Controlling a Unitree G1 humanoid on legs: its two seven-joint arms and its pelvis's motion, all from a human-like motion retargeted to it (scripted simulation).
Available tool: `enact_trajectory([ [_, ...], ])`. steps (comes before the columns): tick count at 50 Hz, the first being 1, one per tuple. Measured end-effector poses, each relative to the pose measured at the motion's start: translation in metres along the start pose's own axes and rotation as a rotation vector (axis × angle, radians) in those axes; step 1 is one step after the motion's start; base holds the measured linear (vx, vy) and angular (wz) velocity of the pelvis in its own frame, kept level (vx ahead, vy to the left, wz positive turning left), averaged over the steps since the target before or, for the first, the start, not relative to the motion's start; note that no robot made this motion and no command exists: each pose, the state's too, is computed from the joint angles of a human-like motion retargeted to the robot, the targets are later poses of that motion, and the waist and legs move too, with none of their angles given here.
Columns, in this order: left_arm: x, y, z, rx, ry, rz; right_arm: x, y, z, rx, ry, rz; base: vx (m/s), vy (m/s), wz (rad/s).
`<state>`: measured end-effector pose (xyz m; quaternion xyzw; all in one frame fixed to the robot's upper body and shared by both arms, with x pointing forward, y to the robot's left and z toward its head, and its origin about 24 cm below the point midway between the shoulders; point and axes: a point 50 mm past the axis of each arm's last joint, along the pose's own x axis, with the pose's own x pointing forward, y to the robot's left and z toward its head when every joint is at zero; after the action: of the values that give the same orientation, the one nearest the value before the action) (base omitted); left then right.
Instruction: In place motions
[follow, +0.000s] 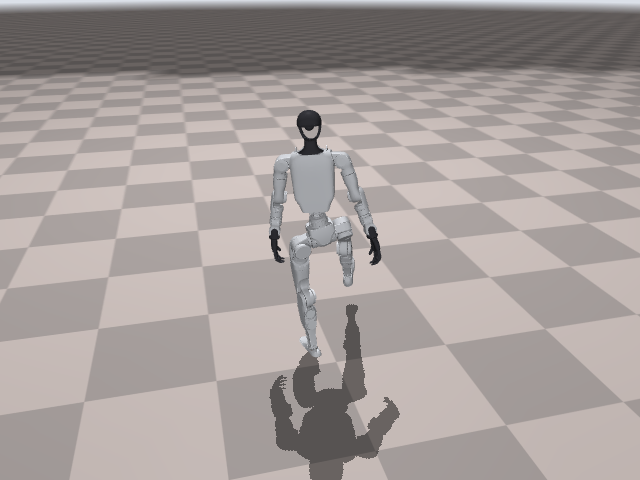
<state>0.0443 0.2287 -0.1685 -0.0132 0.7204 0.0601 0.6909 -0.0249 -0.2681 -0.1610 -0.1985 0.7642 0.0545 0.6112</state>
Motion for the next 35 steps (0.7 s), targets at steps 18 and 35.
enact_trajectory([
  [18, -0.008, -0.037, 0.063, 0.179, -0.266, -0.037, 0.002, 0.024, -0.016, -0.015, 0.086, 0.106, 0.02, 0.05, 0.22],
  [35, -0.005, -0.023, -0.153, -0.142, 0.436, -0.082, -0.035, -0.024, 0.134, -0.364, -0.406, -0.103, 0.01, -0.09, -0.96],
])
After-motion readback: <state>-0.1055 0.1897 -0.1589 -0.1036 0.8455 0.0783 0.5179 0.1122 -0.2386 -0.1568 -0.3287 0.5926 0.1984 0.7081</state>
